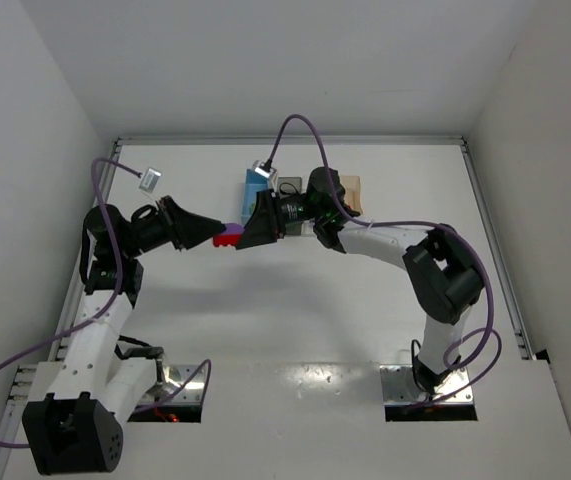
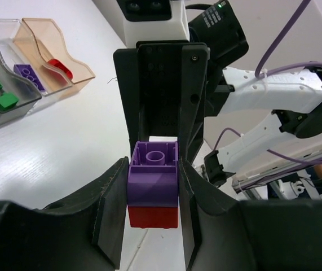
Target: Sort the legos into containers by color
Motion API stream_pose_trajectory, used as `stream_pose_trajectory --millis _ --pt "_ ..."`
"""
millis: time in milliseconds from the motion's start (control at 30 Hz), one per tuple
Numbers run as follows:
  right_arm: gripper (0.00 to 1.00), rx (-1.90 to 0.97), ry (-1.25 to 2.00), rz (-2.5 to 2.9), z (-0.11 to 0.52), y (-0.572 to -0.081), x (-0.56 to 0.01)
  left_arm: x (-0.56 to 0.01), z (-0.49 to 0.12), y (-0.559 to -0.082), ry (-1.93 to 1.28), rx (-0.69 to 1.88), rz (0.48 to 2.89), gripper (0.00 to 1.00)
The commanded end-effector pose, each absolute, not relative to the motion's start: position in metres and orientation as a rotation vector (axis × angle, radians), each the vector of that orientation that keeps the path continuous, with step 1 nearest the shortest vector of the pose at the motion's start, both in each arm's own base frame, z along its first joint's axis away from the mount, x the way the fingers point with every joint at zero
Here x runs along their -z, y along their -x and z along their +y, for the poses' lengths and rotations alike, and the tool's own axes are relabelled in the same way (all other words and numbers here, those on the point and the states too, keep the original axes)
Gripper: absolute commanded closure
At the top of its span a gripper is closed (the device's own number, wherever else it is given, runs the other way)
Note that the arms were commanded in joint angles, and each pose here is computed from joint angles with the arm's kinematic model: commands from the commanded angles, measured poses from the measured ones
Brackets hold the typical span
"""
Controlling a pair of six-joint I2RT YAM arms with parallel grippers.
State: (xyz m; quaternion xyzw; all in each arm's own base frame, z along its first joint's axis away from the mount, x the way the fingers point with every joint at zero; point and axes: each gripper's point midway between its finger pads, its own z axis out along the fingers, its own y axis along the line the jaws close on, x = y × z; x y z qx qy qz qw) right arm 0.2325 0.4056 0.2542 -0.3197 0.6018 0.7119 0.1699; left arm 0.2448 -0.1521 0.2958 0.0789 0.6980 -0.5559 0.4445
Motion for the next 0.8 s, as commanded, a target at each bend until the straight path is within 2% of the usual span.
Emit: stream_pose_trajectory --millis 0,33,133,167,233,267,400,767 --pt "1.0 -1.968 1.009 1.482 0.396 -0.239 -0.311 -0.272 -0.149 -0.248 -0.215 1.294 1.758 0.91" --pt "1.0 -1.968 1.01 1.481 0.396 -0.239 -0.311 -0.275 -0.15 -0.247 -0.238 1.294 1.741 0.76" --pt "1.0 -1.976 1.044 1.482 0.394 -0.235 -0.309 -0.271 -0.151 -0.245 -0.252 1.303 1.739 0.6" --pt "1.0 -1.969 1.054 1.455 0.395 -0.235 -0.314 -0.271 -0.152 -0.243 -0.25 1.319 1.744 0.46" --pt "1.0 -1.976 1.107 1.445 0.392 -0.23 -0.314 -0.276 -0.153 -0.241 -0.268 1.33 1.726 0.34" --pt "1.0 -1.982 1.135 1.445 0.39 -0.226 -0.312 -0.276 -0.154 -0.239 -0.291 1.347 1.726 0.25" --pt "1.0 -1.983 1.222 1.43 0.382 -0.215 -0.312 -0.279 -0.159 -0.231 -0.339 1.382 1.717 0.15" --pt "1.0 -2.069 1.504 1.483 0.355 -0.192 -0.284 -0.293 -0.175 -0.211 -0.521 1.493 1.69 0.13"
